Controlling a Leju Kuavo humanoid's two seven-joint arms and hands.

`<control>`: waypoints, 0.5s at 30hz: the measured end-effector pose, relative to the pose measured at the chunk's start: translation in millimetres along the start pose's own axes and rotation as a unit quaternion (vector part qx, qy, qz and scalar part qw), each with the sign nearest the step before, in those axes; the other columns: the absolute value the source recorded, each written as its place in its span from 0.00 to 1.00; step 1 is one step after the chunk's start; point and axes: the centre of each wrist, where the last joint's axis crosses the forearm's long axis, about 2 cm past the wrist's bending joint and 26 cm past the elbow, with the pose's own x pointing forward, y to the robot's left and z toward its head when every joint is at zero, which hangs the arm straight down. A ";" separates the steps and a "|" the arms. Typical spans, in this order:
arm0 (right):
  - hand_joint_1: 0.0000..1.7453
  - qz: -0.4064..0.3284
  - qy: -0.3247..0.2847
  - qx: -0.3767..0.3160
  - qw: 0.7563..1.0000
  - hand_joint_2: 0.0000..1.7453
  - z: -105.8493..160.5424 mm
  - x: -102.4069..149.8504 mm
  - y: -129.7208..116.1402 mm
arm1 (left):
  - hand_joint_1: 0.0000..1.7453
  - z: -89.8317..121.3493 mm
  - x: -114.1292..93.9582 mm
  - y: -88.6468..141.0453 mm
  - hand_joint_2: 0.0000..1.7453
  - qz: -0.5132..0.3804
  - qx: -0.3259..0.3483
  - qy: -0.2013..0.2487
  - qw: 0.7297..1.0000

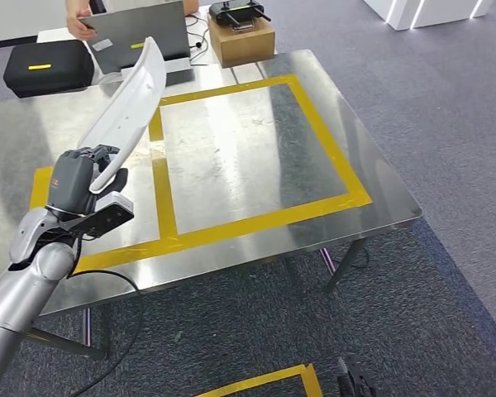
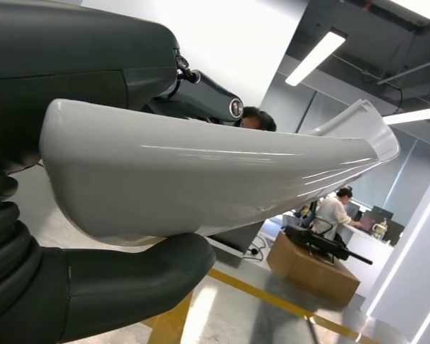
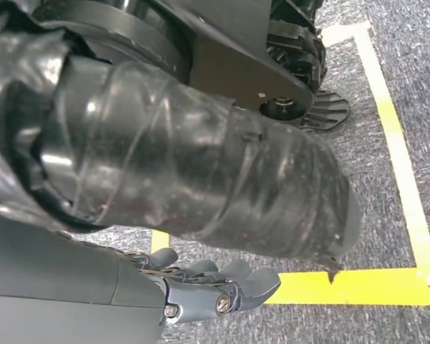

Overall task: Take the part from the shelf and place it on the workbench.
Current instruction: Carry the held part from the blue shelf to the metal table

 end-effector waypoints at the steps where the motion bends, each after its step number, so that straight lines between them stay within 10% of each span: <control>1: 0.00 0.000 0.000 0.000 1.000 0.00 0.0 -0.1 0.0 | 1.00 0.0 0.0 0.0 1.00 0.000 0.000 0.000 1.000; 15: 0.00 0.011 -0.003 0.005 1.000 0.00 0.0 -0.2 0.3 | 1.00 0.0 0.0 -0.1 1.00 0.001 -0.002 0.000 1.000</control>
